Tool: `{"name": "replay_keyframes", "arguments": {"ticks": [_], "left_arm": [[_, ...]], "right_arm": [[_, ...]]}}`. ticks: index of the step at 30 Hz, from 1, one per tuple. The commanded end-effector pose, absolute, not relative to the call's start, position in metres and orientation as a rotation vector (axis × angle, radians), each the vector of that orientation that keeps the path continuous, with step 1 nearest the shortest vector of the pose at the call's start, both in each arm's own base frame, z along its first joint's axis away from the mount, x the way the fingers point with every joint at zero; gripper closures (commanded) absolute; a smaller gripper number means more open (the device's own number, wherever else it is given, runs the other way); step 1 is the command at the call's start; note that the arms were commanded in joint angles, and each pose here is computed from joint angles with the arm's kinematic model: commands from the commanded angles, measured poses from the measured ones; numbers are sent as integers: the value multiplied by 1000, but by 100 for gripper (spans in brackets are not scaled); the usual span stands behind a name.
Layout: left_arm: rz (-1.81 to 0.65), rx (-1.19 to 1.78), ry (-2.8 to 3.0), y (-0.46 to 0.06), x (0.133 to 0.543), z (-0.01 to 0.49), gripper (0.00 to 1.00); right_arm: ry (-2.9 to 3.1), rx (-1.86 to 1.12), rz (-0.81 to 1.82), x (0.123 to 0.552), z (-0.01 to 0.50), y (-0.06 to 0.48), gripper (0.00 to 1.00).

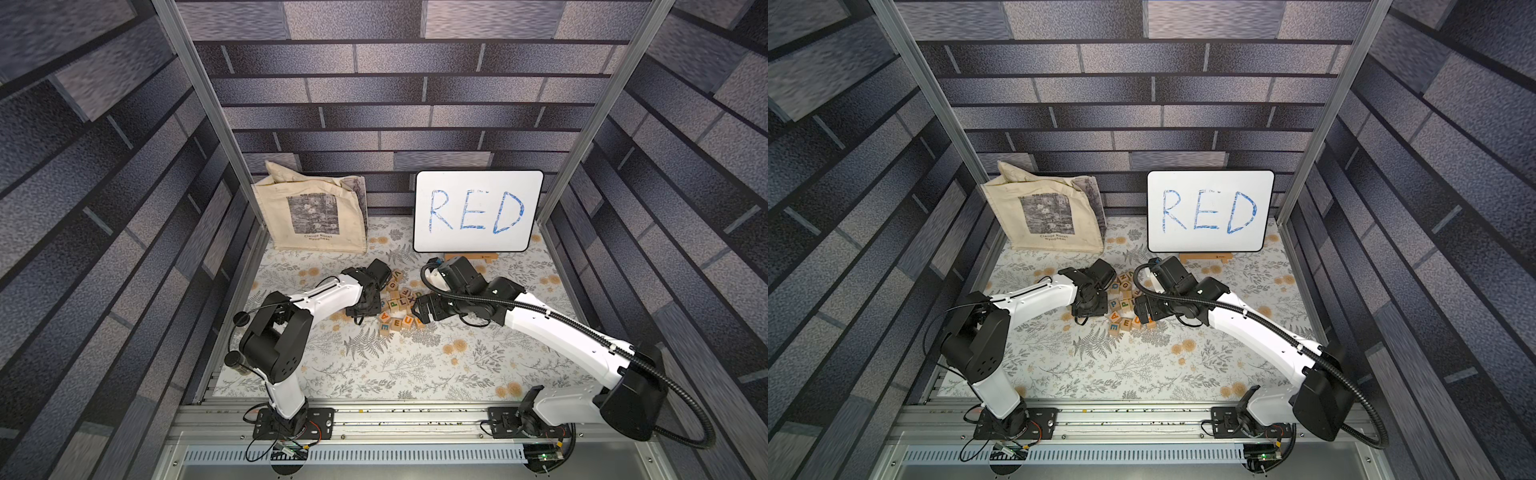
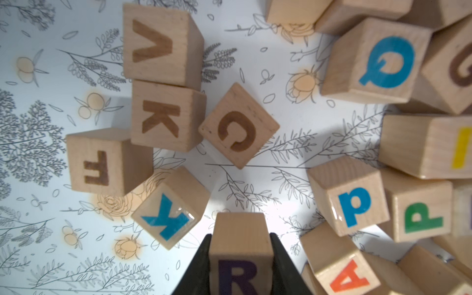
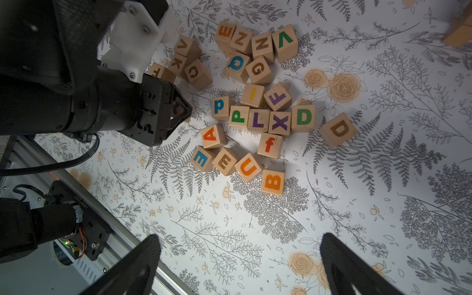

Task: Assemble the uppercase word "red" with letter blocks
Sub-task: Pick up the letter block from the center of the board.

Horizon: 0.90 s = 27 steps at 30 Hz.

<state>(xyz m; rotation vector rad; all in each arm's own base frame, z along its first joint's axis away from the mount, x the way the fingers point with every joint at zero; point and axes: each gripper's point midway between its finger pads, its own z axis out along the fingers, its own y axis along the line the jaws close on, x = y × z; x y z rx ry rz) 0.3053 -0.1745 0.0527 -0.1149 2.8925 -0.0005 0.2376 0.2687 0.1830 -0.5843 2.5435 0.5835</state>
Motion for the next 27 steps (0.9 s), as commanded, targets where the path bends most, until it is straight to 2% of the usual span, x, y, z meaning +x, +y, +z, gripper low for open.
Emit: {"name": "replay_keyframes", "arguments": {"ticks": [1, 15, 27], "left_arm": [[28, -110, 2866, -173, 308, 76, 88], [-26, -72, 2861, -194, 312, 110, 88], [-127, -27, 2842, -233, 319, 140, 88]], "right_arm": [[2514, -586, 577, 235, 200, 266, 0], [2504, -582, 548, 231, 213, 255, 0], [2507, -568, 514, 224, 220, 242, 0]]}}
